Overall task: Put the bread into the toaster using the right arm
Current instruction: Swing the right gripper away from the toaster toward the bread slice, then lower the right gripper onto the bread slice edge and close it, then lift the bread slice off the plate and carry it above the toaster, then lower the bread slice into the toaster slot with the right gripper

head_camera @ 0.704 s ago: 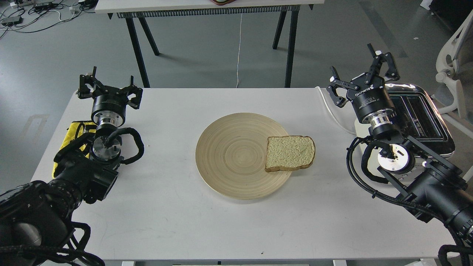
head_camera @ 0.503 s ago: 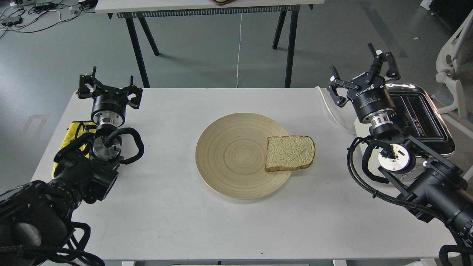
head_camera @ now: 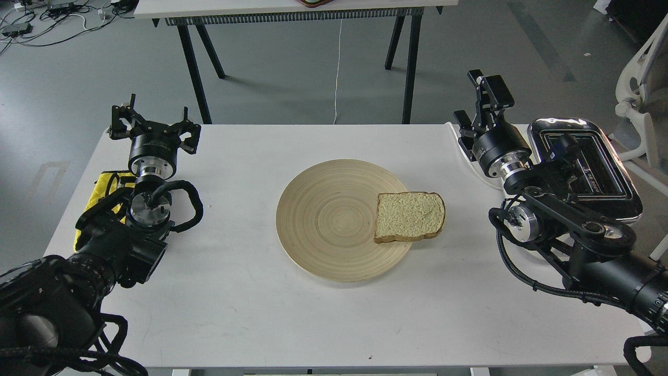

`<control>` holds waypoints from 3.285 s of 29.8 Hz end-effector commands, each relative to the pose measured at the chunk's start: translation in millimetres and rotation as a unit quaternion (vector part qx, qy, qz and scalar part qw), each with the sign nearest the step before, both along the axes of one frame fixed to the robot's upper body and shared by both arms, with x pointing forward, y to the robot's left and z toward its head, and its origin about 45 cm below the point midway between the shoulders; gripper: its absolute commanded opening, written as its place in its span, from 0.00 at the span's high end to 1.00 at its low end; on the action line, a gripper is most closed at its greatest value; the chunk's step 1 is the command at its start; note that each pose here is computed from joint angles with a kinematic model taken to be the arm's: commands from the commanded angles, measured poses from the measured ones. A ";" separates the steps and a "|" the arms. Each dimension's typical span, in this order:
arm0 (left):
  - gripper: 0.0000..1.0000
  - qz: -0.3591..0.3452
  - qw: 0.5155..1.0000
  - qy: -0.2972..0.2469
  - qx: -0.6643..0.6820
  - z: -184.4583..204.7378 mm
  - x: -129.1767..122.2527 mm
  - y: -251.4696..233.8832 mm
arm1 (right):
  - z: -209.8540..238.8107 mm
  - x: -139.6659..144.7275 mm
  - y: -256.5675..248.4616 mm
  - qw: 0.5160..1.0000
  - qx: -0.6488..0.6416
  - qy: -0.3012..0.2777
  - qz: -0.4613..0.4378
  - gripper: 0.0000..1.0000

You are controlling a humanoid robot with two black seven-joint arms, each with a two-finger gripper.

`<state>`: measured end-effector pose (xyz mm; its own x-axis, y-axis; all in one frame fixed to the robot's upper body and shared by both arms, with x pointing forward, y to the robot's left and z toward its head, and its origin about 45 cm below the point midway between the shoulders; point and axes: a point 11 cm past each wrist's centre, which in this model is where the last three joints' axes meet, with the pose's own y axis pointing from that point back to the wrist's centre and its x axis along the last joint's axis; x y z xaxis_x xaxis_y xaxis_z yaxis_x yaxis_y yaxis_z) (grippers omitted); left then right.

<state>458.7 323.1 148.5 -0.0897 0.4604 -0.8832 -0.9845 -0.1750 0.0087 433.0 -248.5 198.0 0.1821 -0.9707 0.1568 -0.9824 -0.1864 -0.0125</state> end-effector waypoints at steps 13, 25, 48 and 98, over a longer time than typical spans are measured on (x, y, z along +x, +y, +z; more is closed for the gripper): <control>0.00 0.000 1.000 0.000 0.000 -0.1 0.0 0.0 | -108.1 -79.6 13.8 0.971 -0.214 0.079 0.078 0.00; 0.00 -0.001 1.000 0.000 0.000 0.1 0.1 -0.5 | -132.6 -104.0 28.3 0.969 -0.200 0.115 0.090 0.01; 0.00 0.000 1.000 0.000 0.000 -0.1 0.0 0.0 | -116.2 -102.3 36.9 0.974 -0.177 0.103 0.100 1.00; 0.00 0.000 1.000 0.000 0.000 -0.1 0.0 0.0 | 86.4 -82.6 -229.9 0.831 -0.544 0.055 0.106 1.00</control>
<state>458.8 322.8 148.6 -0.0894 0.4600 -0.8834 -0.9846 -0.1744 0.0088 350.5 -481.8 290.0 0.3931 -0.2070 0.8959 -0.9145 -0.1898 0.3574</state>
